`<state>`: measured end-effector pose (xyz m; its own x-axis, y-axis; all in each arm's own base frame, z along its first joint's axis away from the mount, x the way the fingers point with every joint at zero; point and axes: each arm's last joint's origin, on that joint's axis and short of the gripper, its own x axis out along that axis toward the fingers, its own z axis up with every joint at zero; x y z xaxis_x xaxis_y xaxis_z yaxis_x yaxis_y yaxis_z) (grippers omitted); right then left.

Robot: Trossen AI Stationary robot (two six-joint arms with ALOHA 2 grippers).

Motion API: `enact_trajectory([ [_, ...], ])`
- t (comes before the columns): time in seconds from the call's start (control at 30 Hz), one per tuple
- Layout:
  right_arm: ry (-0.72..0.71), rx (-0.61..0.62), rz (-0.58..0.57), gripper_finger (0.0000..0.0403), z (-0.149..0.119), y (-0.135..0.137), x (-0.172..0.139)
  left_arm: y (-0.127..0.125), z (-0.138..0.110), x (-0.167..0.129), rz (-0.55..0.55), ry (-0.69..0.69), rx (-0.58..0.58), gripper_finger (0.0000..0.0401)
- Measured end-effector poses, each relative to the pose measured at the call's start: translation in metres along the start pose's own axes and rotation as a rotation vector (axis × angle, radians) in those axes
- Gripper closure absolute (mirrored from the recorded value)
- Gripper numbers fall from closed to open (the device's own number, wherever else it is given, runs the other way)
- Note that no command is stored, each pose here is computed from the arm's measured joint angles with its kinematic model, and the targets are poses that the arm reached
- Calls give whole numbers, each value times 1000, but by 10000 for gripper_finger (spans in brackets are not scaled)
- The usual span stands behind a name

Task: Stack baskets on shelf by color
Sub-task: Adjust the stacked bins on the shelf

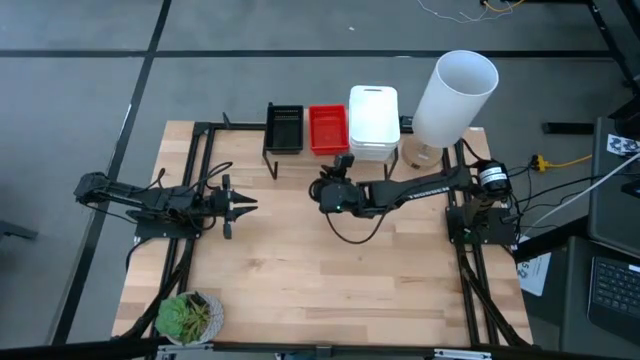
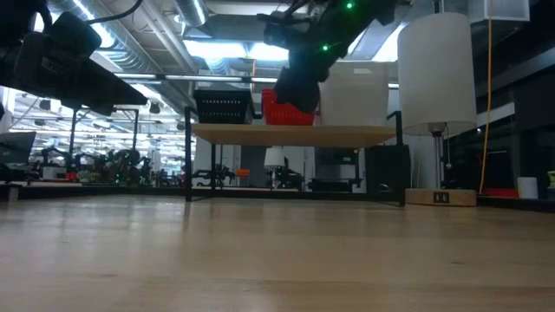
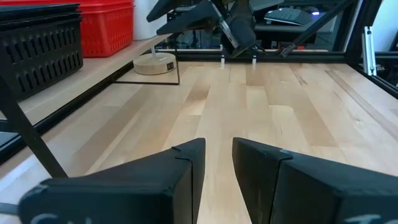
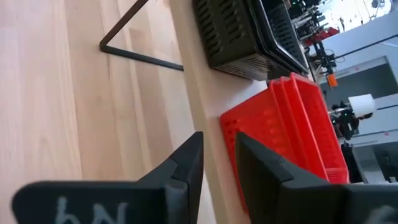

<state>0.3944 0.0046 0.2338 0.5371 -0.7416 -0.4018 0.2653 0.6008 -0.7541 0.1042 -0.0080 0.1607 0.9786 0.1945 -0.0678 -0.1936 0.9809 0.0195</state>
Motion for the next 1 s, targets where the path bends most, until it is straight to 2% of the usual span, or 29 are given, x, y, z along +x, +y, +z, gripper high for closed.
enact_trajectory([
  [0.37,0,57,-34,309,-1,-12,12,0,0,0,0,0,0,326],
  [1.0,-77,156,30,309,-1,-30,32,0,0,0,0,0,0,326],
])
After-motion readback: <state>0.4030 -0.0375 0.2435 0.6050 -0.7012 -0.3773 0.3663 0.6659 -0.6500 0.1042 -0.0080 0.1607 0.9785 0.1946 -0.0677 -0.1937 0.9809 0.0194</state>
